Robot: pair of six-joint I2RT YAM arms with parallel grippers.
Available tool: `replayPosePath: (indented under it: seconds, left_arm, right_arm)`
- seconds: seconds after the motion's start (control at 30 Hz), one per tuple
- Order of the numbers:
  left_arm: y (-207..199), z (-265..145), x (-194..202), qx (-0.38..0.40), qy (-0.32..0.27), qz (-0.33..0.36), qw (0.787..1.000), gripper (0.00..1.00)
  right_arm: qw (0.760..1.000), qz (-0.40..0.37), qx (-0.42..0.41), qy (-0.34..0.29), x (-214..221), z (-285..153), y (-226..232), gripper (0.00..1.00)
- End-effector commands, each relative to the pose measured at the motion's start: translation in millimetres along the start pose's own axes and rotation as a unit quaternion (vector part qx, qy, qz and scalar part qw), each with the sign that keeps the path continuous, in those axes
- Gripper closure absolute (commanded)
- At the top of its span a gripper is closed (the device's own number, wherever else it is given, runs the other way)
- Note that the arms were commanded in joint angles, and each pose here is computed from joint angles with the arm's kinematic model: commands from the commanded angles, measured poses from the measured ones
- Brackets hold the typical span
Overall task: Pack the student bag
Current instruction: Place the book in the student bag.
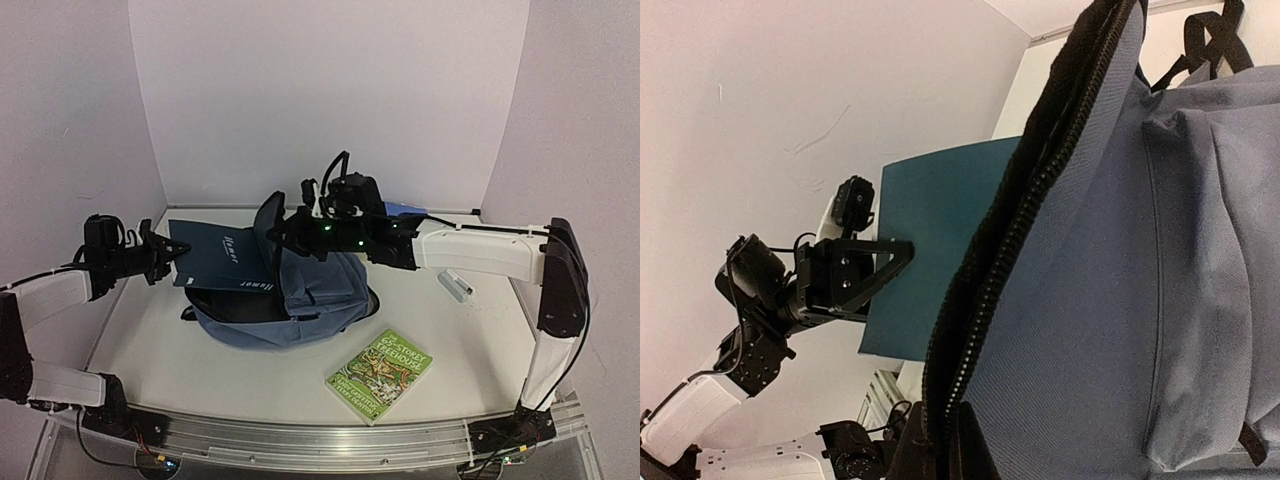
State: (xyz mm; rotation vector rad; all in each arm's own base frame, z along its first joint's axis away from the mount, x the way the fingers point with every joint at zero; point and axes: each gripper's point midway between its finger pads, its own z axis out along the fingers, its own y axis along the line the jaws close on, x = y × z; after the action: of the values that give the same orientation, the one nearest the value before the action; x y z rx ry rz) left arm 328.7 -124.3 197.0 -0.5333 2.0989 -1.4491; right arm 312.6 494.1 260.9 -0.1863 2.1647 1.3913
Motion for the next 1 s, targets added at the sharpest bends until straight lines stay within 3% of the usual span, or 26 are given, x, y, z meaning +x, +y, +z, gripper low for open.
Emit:
replayPosePath:
  seconds: [0.0,0.27,0.73,0.97]
  left_arm:
    - [-26.4,10.3,-2.1,0.055,0.0,0.035,0.998,0.89]
    - [-23.0,41.5,6.6,0.054,0.002,0.038,0.998,0.89]
    - [17.2,118.1,28.8,-0.01,0.057,0.056,0.997,0.78]
    - [43.1,129.6,34.2,-0.078,0.086,0.081,0.99,0.59]
  right_arm:
    - [0.997,-0.026,-0.063,-0.04,-26.9,-17.3,55.0,1.0]
    - [0.997,-0.027,-0.065,-0.037,-24.2,-14.7,56.4,1.0]
    - [0.998,-0.024,-0.057,-0.032,-18.7,-11.0,48.9,1.0]
    - [0.998,-0.021,-0.046,-0.032,-15.9,-8.6,40.4,1.0]
